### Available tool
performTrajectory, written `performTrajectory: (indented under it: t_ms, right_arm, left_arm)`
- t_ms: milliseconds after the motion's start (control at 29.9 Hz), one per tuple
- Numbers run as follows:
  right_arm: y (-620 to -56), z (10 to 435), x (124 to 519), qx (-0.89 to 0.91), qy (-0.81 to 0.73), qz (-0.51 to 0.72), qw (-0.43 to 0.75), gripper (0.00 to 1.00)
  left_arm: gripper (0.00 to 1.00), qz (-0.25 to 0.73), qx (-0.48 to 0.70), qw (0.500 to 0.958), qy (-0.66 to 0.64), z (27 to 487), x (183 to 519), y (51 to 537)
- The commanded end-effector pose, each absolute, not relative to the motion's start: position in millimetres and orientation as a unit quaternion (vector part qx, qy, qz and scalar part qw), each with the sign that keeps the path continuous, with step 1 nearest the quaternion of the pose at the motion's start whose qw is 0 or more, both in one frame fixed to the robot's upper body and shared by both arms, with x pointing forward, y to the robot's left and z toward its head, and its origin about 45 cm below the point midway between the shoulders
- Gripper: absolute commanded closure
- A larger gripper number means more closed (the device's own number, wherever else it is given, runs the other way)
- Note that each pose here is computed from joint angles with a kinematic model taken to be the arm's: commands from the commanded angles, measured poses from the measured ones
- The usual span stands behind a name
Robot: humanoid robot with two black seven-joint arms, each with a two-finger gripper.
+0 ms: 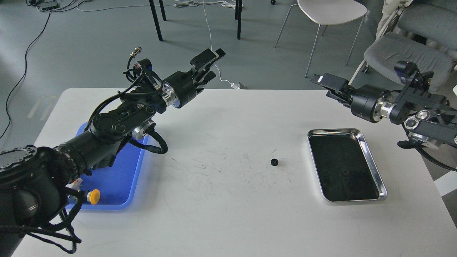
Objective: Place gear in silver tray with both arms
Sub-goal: 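Extend the right gripper toward the black gear on the table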
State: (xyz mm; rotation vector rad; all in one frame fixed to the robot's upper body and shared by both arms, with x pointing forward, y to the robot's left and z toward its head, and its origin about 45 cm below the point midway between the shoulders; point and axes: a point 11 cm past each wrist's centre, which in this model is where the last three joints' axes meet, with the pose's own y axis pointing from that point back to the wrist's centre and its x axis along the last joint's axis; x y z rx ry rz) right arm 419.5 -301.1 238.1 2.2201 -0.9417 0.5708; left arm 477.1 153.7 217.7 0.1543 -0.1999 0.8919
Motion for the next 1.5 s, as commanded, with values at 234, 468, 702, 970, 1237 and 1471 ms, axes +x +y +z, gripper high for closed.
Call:
performTrajectory:
  t_ms: [234, 468, 702, 970, 1237, 1471]
  right_arm:
    - [-294, 229, 406, 0.836, -0.205, 0.295, 0.414, 0.04]
    - [-273, 217, 399, 0.807, -0.084, 0.373, 0.45, 0.04]
    - [-262, 208, 393, 0.771, 0.027, 0.421, 0.477, 0.04]
    - [-240, 195, 395, 0.734, 0.106, 0.458, 0.491, 0.05]
    - [-217, 179, 397, 0.708, 0.158, 0.477, 0.497, 0.08]
    - [-206, 167, 400, 0.69, 0.182, 0.487, 0.504, 0.12]
  left_arm:
    - [0.02, 0.527, -0.02, 0.85, 0.006, 232, 494, 210]
    - [0.01, 0.562, -0.09, 0.821, 0.055, 246, 500, 242]
    - [0.02, 0.577, -0.142, 0.801, 0.078, 255, 502, 260]
    - [0.02, 0.599, -0.183, 0.773, 0.103, 253, 503, 286]
    - [0.01, 0.649, -0.206, 0.718, 0.142, 232, 496, 324]
    - [0.01, 0.663, -0.205, 0.704, 0.15, 222, 491, 337]
